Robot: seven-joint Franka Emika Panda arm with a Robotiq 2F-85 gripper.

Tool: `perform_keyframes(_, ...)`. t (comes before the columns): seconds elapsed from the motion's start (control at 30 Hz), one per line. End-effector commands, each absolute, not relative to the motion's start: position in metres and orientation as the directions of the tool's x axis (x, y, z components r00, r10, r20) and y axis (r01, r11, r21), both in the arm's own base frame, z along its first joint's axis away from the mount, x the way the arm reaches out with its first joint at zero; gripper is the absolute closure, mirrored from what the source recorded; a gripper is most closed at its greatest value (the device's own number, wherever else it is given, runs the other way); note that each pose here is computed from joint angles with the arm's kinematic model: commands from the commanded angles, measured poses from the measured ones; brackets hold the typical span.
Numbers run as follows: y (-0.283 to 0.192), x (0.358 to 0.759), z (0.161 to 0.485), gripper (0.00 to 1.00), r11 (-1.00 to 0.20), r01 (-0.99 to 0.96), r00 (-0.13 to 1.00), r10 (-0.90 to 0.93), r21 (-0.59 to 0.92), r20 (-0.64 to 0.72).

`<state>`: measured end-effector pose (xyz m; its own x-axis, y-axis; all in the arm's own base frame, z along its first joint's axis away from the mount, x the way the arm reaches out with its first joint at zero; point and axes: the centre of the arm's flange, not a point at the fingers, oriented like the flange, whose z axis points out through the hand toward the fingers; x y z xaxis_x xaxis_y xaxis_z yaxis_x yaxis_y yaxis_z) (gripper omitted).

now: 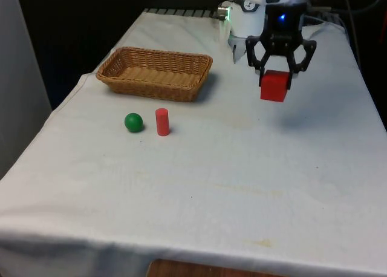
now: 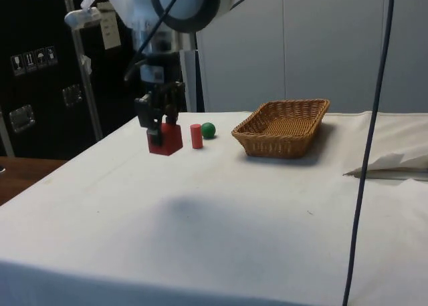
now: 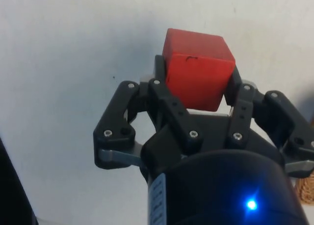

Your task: Pick up the object to the left of the cylinder and place it into the basket.

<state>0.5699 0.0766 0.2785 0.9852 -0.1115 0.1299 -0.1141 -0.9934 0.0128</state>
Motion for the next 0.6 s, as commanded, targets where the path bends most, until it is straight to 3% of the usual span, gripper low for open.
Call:
perform_keyframes(0.0, 0.071, 0.564, 0.283, 0.94, -0.994, -0.108, 0.985, -0.105, 0.013, 0.14)
perform_keyframes(0.57, 0.034, 0.539, 0.294, 0.94, -0.997, -0.078, 0.989, -0.078, -0.002, 0.126)
